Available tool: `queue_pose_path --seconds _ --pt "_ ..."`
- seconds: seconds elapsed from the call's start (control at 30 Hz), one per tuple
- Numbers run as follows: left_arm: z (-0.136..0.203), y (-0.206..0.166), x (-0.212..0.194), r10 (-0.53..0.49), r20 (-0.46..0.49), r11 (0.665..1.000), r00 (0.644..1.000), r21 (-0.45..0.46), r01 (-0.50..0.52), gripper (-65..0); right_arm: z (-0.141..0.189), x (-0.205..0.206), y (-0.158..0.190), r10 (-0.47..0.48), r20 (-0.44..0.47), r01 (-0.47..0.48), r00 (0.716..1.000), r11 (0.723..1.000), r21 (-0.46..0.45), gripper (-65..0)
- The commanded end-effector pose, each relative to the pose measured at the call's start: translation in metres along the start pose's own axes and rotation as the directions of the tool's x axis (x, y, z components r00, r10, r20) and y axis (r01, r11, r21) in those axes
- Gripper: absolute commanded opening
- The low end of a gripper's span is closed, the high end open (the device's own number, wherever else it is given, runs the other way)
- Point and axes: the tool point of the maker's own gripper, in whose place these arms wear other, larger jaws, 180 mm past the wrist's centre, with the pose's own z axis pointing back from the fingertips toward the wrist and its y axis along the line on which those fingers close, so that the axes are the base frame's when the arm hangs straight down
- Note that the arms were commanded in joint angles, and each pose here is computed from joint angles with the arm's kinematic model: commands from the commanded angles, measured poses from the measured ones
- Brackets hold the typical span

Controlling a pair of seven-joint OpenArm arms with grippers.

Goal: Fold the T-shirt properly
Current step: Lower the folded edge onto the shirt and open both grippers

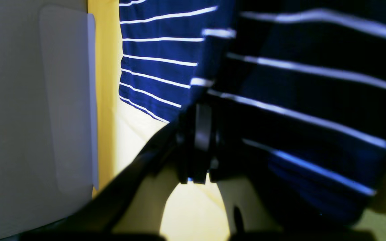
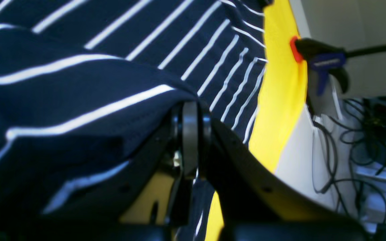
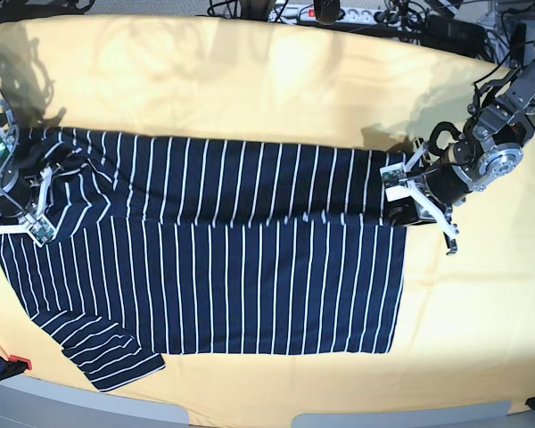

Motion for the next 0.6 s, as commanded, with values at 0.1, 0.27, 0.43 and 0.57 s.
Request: queue_pose_path --seconds 0.1,0.27,0.43,0.57 --pt "0.004 0.018 0.001 -0.031 0.004 0.998 1.000 0.051 0.031 -57.0 0.003 0.008 -0.012 0.021 0.026 -0.021 0.999 1.000 -0.014 -65.0" --pt "0.004 0.018 0.004 -0.025 0.020 0.999 0.999 0.049 0.024 -46.1 0.003 0.009 -0.014 0.017 0.034 -0.017 0.999 1.000 -0.023 -65.0" --pt "0.004 0.031 0.004 -0.037 0.016 0.996 0.999 0.078 0.035 -34.3 0.002 0.017 -0.033 -0.028 0.055 0.035 0.998 0.993 -0.117 -35.7" --pt "0.004 0.042 -0.004 0.009 -0.034 0.996 0.999 0.089 -0.005 -26.8 0.005 0.020 -0.058 -0.066 0.068 0.080 0.996 0.970 -0.228 -28.1"
